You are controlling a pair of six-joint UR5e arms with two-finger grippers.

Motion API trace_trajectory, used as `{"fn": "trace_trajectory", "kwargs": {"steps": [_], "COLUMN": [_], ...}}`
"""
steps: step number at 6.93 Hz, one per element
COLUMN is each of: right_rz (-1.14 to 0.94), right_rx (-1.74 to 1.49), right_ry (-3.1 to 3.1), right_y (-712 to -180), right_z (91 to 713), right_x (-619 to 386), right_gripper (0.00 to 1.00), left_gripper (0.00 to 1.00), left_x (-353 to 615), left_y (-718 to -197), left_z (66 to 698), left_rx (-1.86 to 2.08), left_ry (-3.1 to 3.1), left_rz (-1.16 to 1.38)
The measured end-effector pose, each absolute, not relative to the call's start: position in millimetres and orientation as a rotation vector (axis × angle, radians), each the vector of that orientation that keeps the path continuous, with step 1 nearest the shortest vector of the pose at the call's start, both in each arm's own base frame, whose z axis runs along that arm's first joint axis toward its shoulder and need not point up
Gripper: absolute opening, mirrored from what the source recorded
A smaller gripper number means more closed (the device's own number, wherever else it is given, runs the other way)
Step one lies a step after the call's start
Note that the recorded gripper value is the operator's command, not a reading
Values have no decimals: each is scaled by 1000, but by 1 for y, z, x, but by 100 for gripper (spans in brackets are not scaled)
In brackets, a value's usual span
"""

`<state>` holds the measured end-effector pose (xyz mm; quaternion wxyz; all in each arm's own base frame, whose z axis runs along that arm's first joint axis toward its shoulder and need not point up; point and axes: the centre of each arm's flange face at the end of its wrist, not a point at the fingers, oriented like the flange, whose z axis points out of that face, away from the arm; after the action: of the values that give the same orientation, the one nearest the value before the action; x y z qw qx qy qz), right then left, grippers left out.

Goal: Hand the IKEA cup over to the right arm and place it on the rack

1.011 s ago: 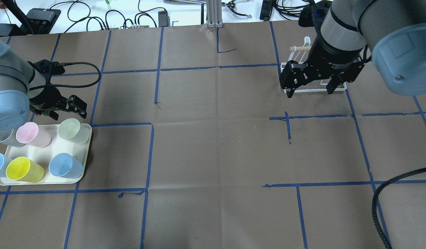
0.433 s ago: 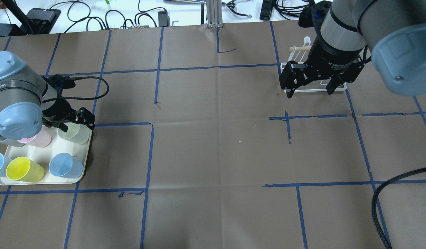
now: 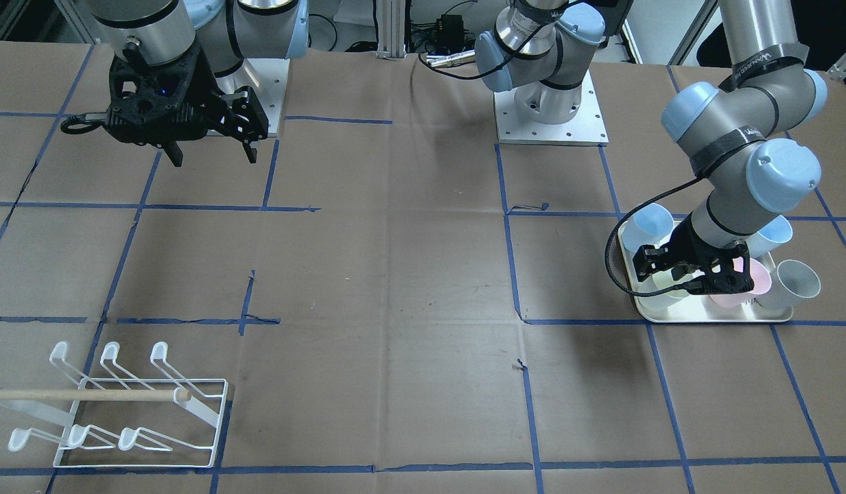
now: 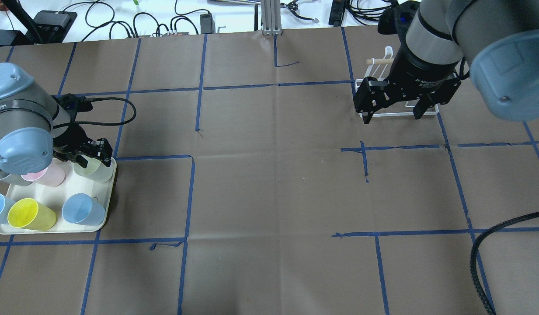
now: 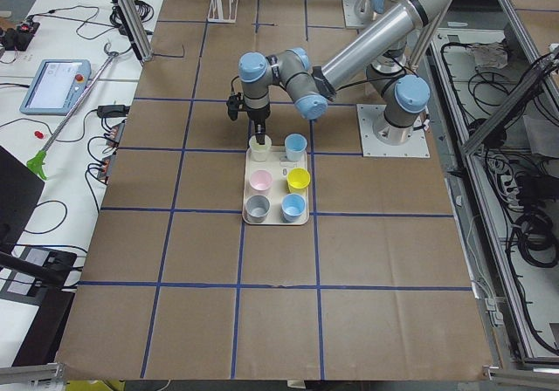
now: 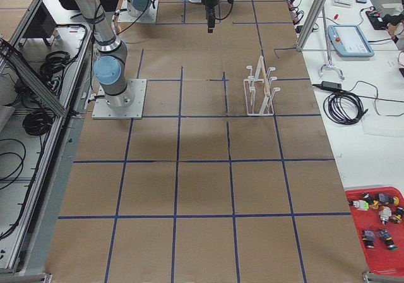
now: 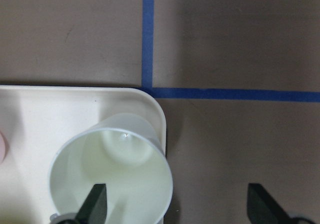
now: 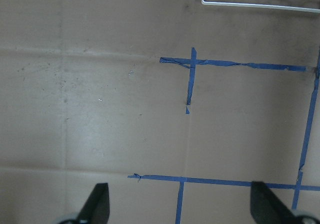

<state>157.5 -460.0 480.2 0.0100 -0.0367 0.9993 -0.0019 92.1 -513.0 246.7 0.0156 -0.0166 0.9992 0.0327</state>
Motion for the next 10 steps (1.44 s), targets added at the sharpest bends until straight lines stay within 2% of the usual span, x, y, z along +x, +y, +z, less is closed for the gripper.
{"fn": "trace_trajectory", "kwargs": {"steps": [2,7,9,10], "right_rz": [-5,-3,-68,-176], "right_rx": [-115,-114,-111,-100], "right_ry": [3119,3119,3116,3109], "right_y": [-460,-460,-464,-470], "right_z": [480,479,484,491], "right_x": [157,158,158,158], "right_gripper": [100,100,100,100], "left_gripper": [1,0,0,0], "left_x": [93,94,99,101], "left_y": [-513,-514,-525,-536], "left_z": [245,279,345,384], "left_rx": [-53,-63,-67,-79], "left_ry": [3108,3106,3117,3124], "left_rz": [119,102,154,179]}}
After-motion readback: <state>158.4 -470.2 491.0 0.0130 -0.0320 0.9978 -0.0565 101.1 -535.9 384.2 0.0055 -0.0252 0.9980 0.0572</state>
